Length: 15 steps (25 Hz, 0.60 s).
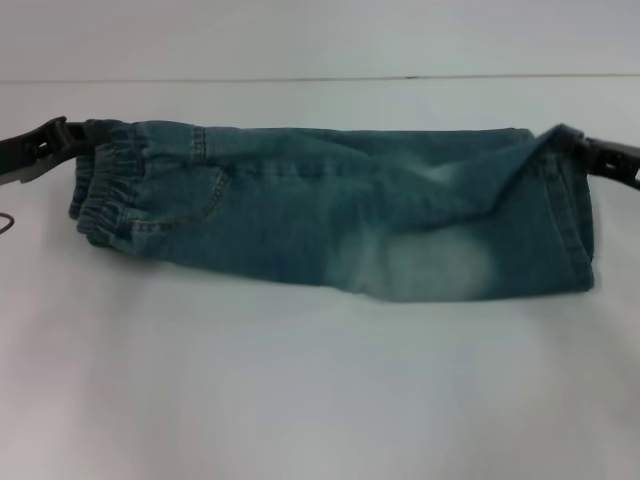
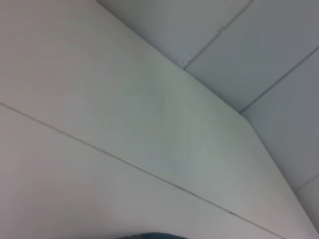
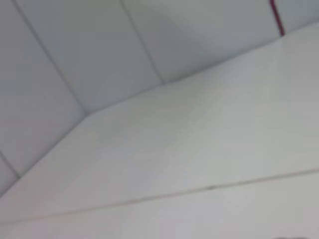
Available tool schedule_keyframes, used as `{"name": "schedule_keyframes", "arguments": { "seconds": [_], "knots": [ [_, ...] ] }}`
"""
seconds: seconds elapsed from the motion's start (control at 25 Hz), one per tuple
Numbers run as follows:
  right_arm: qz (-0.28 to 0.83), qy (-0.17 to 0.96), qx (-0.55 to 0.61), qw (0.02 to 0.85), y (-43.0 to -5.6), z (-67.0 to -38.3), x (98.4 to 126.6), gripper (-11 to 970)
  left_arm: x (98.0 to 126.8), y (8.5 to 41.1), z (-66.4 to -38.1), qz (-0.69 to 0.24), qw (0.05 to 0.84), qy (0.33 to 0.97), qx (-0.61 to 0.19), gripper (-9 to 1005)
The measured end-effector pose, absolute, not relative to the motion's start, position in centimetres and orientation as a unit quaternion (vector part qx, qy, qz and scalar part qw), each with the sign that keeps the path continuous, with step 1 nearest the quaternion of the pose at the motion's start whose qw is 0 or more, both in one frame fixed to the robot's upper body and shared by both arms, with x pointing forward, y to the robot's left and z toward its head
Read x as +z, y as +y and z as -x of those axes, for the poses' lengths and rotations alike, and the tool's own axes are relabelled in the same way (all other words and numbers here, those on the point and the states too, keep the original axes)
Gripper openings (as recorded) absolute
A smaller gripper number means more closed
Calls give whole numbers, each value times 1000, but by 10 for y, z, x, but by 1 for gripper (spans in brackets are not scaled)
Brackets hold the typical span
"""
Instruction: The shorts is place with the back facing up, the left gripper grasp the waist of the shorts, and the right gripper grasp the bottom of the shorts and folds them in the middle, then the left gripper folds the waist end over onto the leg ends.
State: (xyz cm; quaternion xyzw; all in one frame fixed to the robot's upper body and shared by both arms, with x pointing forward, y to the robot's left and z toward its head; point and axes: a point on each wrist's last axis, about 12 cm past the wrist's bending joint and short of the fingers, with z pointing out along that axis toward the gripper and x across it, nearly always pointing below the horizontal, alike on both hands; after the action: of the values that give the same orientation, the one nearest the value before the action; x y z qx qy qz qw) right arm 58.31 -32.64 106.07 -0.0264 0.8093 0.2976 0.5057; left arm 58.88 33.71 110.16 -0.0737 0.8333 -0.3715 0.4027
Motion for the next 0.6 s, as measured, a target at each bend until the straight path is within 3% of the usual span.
{"name": "schedule_keyframes", "arguments": {
  "seconds": [0.6],
  "knots": [
    [22,810,230,539,-303,-624,1071,5,1085,343,-592,97,429,841,-314,43]
  ]
}}
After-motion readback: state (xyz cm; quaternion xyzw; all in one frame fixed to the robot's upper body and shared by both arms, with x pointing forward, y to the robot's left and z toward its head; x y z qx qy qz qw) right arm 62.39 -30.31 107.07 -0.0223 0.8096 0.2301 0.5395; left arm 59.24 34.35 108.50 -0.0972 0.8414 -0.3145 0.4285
